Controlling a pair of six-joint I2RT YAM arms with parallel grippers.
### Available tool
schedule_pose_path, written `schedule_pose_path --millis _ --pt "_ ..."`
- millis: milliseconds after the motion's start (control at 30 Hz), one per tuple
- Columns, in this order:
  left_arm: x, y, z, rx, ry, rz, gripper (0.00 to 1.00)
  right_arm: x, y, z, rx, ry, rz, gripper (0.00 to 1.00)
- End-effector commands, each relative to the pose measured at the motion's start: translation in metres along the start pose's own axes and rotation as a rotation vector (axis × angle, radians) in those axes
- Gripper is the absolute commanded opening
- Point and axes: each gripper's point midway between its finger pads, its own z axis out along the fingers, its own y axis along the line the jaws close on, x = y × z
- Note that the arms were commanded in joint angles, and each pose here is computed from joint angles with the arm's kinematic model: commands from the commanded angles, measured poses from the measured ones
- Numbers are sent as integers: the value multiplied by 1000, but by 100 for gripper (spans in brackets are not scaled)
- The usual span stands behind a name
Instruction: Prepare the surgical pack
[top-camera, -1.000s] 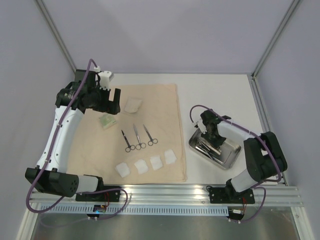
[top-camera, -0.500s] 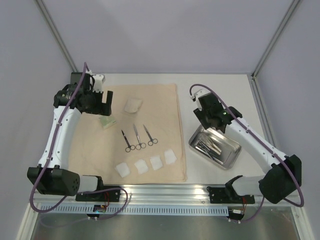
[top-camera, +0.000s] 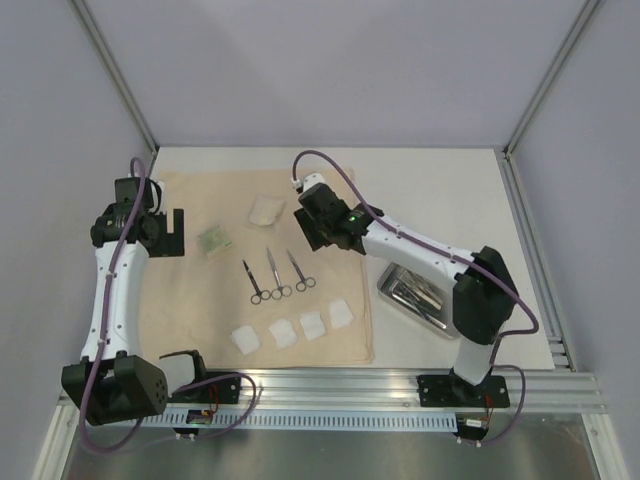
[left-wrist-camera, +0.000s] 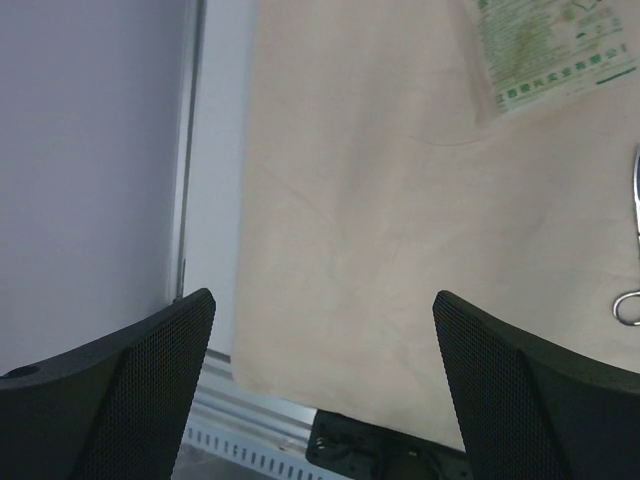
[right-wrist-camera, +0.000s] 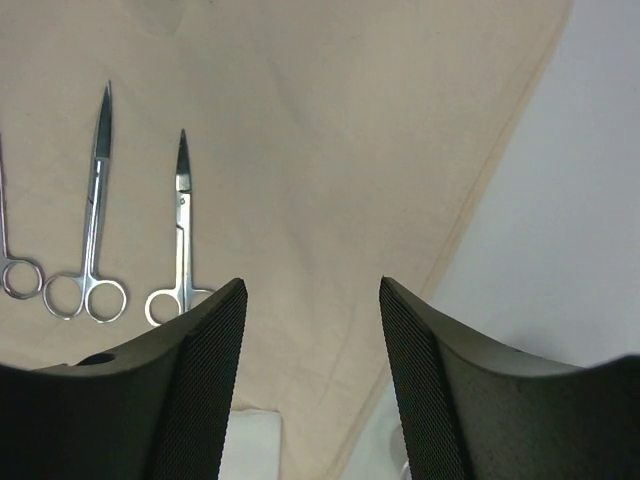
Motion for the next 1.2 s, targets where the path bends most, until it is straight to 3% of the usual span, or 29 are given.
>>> schedule_pose_path --millis 0,467,933,1000,1133,1167 --pt "-10 22 -7 -87 -75 -31 100 -14 35 12 -63 -1 64 57" --pt "-8 15 -5 -49 -88 -30 100 25 92 67 -98 135 26 43" --pt "-6 8 -1 -16 -78 -24 100 99 102 106 -65 335 -33 38" --pt "-7 8 -1 -14 -79 -24 100 109 102 111 -59 364 -41 32" --pt "-8 8 0 -13 -78 -25 100 127 97 116 -38 412 -68 12" --pt "-7 7 1 -13 -75 -23 100 127 97 115 -40 412 -71 3"
